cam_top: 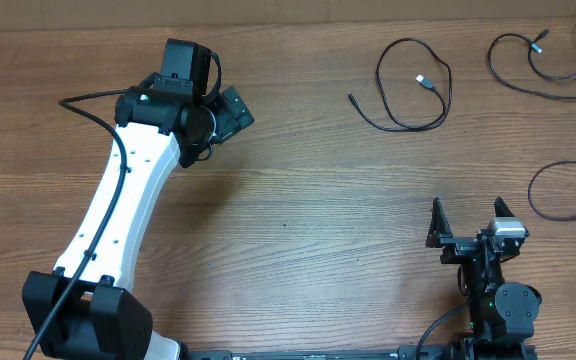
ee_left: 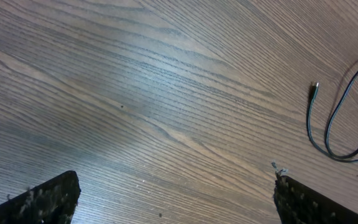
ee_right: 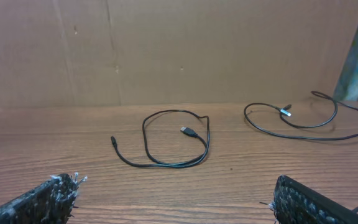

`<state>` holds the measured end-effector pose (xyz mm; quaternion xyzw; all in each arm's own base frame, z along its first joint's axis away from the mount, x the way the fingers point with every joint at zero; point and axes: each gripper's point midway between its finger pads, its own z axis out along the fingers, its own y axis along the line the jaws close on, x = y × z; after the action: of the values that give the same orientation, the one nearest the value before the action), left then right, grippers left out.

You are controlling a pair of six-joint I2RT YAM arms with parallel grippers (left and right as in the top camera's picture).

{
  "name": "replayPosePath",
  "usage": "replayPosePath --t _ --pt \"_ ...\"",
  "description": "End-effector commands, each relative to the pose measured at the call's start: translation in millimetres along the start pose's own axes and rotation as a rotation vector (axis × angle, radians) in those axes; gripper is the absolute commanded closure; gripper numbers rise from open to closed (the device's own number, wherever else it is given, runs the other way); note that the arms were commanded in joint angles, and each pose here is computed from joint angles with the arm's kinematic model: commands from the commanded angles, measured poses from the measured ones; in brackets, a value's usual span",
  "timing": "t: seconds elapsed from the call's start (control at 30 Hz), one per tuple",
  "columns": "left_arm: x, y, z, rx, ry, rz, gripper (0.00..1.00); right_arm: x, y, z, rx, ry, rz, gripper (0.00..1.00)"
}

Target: Untangle cables

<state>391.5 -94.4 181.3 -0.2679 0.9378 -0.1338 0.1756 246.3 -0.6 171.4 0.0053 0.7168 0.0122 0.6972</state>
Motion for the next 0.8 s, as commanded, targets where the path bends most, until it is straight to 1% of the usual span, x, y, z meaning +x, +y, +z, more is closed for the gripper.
replayPosePath --t 0.0,0.53,0.6,0.63,0.7,0.77 --pt "1.2 4.4 5.6 -0.016 0.009 0.012 0.00 1.7 0.6 0.2 -0.002 -0.005 -0.008 0.00" --pt "1.2 4.3 5.6 -0.015 0.009 0.011 0.01 1.6 0.6 0.2 -0.002 -0.005 -0.008 0.00" --pt "0.8 -0.7 5.6 0.009 0.012 -0.001 0.01 1.5 0.6 0.2 -0.002 -0.005 -0.008 0.00" --pt "-3.9 -0.9 5.6 0.007 -0.011 0.021 0.00 1.4 0.6 0.2 -0.002 -0.006 -0.008 0.00" --pt "-13.6 -8.6 4.2 0.043 -0.046 0.117 0.00 1.3 0.6 0.2 -0.002 -0.006 -0.008 0.00" --pt "-16.5 -9.1 -0.4 0.046 -0.066 0.165 0.01 1.3 0.6 0.2 -0.002 -0.006 -0.008 0.00"
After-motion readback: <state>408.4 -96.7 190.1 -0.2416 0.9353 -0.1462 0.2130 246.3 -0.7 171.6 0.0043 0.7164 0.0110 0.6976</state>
